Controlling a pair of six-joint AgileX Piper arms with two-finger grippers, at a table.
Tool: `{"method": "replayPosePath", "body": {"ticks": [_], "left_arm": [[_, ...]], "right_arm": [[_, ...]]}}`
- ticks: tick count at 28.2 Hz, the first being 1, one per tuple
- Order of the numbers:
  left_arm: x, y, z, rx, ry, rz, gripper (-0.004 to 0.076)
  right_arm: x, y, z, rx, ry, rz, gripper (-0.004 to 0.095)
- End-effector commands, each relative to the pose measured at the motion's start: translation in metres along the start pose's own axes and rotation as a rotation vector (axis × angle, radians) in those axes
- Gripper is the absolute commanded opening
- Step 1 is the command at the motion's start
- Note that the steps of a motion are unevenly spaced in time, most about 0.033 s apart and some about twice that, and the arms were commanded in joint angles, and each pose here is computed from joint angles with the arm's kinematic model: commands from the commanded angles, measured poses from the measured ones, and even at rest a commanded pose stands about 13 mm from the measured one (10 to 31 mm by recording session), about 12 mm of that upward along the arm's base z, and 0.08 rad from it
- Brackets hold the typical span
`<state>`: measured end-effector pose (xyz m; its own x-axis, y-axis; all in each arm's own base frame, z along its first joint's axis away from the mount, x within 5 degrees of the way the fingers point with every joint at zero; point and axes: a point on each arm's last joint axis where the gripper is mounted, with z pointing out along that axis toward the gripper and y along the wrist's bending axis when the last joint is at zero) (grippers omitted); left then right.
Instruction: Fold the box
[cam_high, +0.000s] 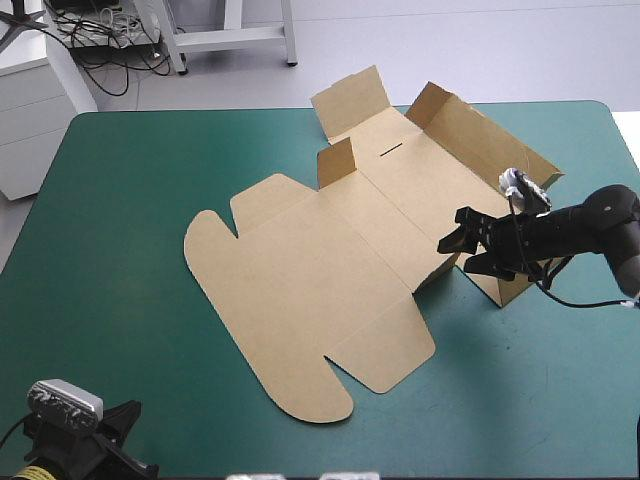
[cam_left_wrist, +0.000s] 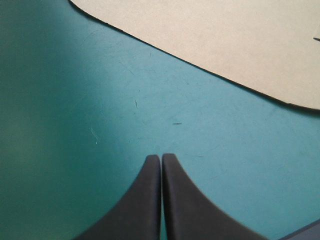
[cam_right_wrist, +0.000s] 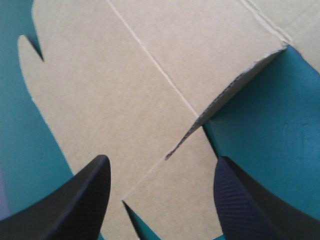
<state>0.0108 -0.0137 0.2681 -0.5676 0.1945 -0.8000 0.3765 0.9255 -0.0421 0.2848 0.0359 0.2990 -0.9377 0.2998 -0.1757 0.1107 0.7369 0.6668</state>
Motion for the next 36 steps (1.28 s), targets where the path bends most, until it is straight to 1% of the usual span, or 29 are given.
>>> {"method": "replayPosePath", "body": {"ticks": [1, 5, 8, 14, 16, 18, 23, 28, 29, 31, 33, 34, 35, 36], "left_arm": [[-0.012, 0.000, -0.004, 0.006, -0.064, -0.009, -0.0010], [-0.012, 0.000, -0.004, 0.006, -0.064, -0.009, -0.0010], [-0.012, 0.000, -0.004, 0.006, -0.064, -0.009, -0.0010], [-0.012, 0.000, -0.004, 0.006, -0.064, -0.009, -0.0010], [-0.012, 0.000, -0.004, 0.006, -0.064, -0.009, -0.0010], [-0.012, 0.000, -0.004, 0.006, -0.064, -0.009, -0.0010], [-0.012, 0.000, -0.004, 0.006, -0.064, -0.009, -0.0010], [-0.012, 0.000, -0.004, 0.006, -0.064, -0.009, -0.0010], [-0.012, 0.000, -0.004, 0.006, -0.064, -0.009, -0.0010], [-0.012, 0.000, -0.004, 0.006, -0.064, -0.009, -0.0010], [-0.012, 0.000, -0.004, 0.006, -0.064, -0.009, -0.0010], [-0.012, 0.000, -0.004, 0.006, -0.064, -0.009, -0.0010], [-0.012, 0.000, -0.004, 0.006, -0.064, -0.009, -0.0010], [-0.012, 0.000, -0.004, 0.006, -0.064, -0.009, -0.0010]], "right_arm": [[0.001, 0.019, -0.004, 0.040, -0.071, -0.013, 0.0552], [0.006, 0.032, 0.011, 0.114, -0.121, 0.036, 0.0552], [0.008, 0.038, 0.019, 0.163, -0.180, 0.116, 0.0552], [0.008, 0.032, 0.042, 0.285, -0.183, 0.219, 0.0552], [0.005, 0.029, 0.049, 0.294, -0.185, 0.246, 0.0552], [0.002, 0.027, 0.056, 0.285, -0.191, 0.273, 0.0552], [-0.008, 0.027, 0.066, 0.227, -0.241, 0.309, 0.0552], [-0.008, 0.026, 0.068, 0.235, -0.235, 0.310, 0.0550], [-0.008, 0.026, 0.068, 0.235, -0.235, 0.310, 0.0535], [-0.008, 0.025, 0.068, 0.235, -0.235, 0.311, 0.0460], [-0.008, 0.025, 0.068, 0.237, -0.237, 0.314, 0.0330], [-0.008, 0.025, 0.068, 0.241, -0.238, 0.309, 0.0183], [-0.008, 0.025, 0.068, 0.244, -0.240, 0.307, 0.0096], [-0.009, 0.024, 0.068, 0.252, -0.244, 0.303, -0.0017]]}}
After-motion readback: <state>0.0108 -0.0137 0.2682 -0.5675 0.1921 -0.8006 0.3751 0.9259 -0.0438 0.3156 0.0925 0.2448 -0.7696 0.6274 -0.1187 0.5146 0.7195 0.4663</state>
